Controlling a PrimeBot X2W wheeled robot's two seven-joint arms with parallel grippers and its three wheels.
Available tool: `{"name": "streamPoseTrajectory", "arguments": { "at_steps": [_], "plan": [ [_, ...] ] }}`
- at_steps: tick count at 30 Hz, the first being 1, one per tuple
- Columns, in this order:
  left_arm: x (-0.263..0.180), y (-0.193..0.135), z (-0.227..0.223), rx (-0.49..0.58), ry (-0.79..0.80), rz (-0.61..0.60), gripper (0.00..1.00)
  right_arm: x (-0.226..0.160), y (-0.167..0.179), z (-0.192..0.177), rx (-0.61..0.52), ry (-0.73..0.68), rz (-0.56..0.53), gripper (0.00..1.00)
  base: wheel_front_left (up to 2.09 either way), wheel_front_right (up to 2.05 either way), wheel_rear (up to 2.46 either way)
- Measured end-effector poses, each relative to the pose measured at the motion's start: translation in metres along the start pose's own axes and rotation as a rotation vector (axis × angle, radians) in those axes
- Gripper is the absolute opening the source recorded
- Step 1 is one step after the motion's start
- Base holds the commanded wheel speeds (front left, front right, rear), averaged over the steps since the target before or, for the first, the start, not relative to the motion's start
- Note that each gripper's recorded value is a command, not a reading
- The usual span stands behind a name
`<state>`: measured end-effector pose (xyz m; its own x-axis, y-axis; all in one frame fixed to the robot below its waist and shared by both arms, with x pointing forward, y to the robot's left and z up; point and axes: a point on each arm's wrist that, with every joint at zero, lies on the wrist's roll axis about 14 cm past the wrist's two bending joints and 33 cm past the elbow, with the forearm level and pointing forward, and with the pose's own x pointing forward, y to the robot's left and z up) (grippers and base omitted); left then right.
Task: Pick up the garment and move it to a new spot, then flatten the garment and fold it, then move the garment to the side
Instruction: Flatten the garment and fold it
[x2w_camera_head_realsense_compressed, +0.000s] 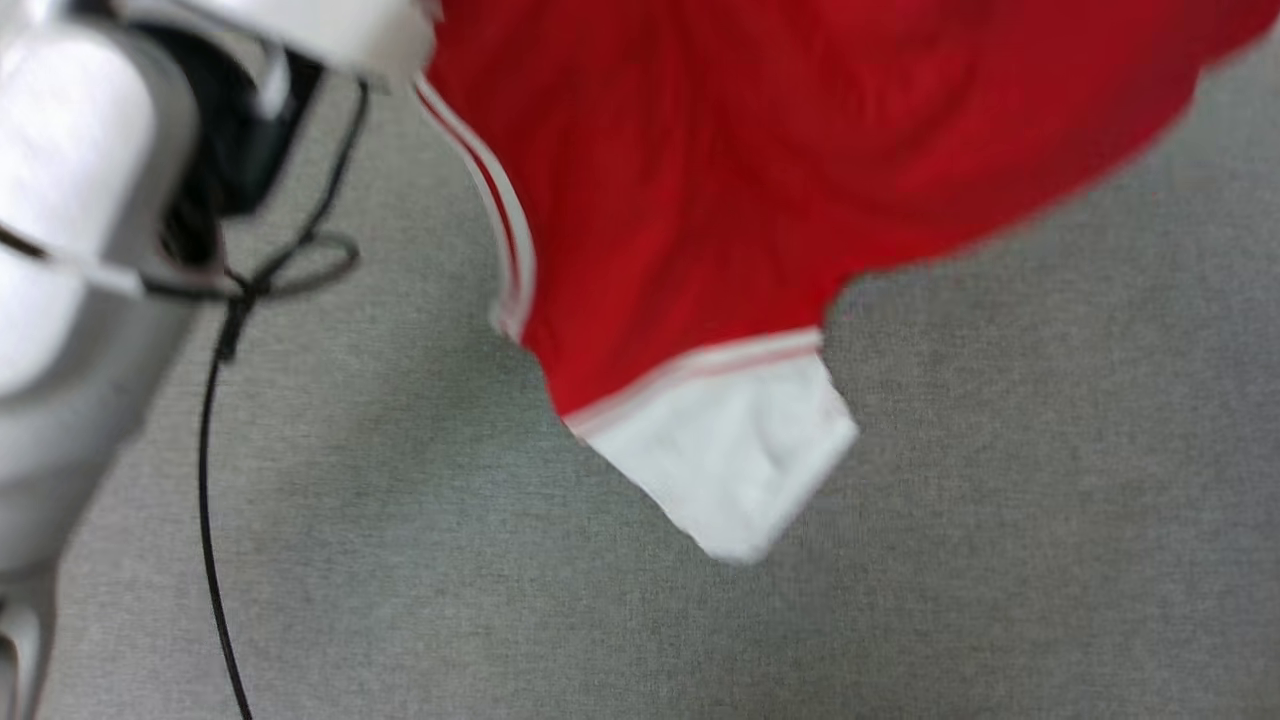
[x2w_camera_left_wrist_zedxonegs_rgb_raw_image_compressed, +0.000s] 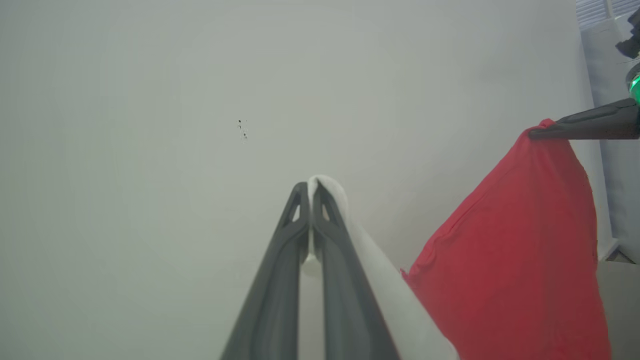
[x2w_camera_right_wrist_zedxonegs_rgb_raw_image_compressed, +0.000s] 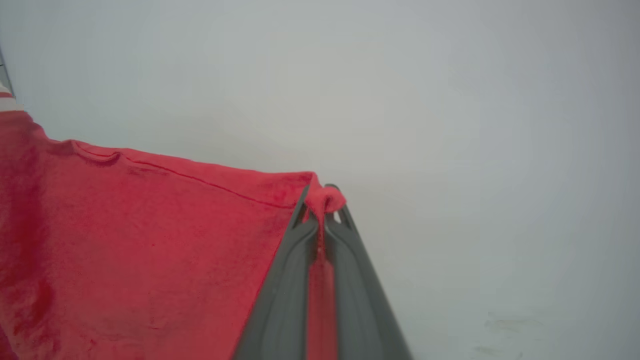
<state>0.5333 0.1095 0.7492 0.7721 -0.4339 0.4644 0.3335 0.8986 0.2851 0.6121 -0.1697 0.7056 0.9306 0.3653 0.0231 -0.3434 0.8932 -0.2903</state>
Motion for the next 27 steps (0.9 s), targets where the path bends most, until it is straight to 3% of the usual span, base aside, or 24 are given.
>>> {"name": "streamPoseTrajectory", "arguments": {
  "at_steps": [16,21,27],
  "plan": [
    [0.121,0.062,0.028,0.137,-0.16,0.028,0.0,0.082,-0.043,0.061,-0.104,-0.206,-0.15,0.0,0.0,0.0,0.0],
    [0.135,0.069,0.004,0.123,-0.137,0.031,0.0,0.102,-0.036,0.046,-0.106,-0.2,-0.134,0.0,0.0,0.0,0.0],
    [0.123,0.071,-0.079,0.058,0.001,0.047,0.0,0.12,-0.014,-0.026,-0.097,-0.081,-0.074,0.0,0.0,0.0,0.0]
  ]
}}
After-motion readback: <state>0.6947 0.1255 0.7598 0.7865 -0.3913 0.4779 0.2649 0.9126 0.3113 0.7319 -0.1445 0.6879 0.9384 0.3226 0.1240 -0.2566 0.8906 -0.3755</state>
